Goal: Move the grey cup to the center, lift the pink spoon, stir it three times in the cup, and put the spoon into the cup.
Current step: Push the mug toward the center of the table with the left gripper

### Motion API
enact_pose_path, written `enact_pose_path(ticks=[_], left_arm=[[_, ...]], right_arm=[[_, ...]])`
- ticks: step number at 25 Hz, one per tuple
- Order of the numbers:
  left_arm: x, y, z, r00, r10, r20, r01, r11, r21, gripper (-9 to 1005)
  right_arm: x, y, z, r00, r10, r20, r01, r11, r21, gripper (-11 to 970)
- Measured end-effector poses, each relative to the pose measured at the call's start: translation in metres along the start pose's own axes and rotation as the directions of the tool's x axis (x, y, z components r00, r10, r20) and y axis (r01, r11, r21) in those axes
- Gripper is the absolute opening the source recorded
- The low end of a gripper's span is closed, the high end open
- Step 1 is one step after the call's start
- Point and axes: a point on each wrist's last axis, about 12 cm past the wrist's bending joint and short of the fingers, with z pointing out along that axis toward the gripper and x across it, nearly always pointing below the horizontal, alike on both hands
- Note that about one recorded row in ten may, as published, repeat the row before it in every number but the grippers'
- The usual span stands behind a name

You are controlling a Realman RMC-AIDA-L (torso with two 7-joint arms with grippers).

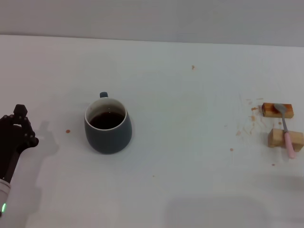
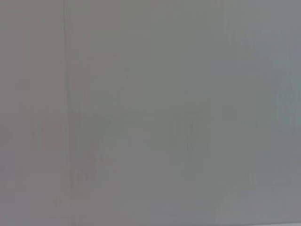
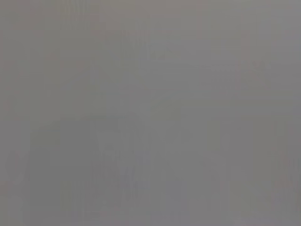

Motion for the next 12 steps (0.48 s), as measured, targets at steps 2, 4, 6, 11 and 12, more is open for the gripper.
enact_pose_path(ticks=[2,4,6,11,12], left_arm=[[0.0,0.0,0.0001,1.0,0.0,0.0,0.0,1.0,0.0,-2],[-0.0001,0.0001,0.0003,1.0,0.0,0.001,0.0,1.0,-0.001,-2],[-0.0001,0.0001,0.0003,1.0,0.0,0.001,0.0,1.0,-0.001,-2],[0.0,0.0,0.0002,1.0,0.002,-0.001,-0.002,1.0,0.0,-2],[0.0001,0.0,0.0001,1.0,0.003,-0.001,-0.003,1.0,0.0,-2]], right_arm=[[0.0,0.0,0.0,1.0,0.0,0.0,0.0,1.0,0.0,752],[0.0,-0.0001,0.0,1.0,0.0,0.0,0.0,1.0,0.0,752],[0.0001,-0.0001,0.0,1.0,0.0,-0.001,0.0,1.0,0.0,752],[0.0004,-0.0001,0.0003,1.0,0.0,-0.003,0.0,1.0,0.0,752],[0.0004,0.0,0.0006,1.0,0.0,-0.003,0.0,1.0,-0.001,752]])
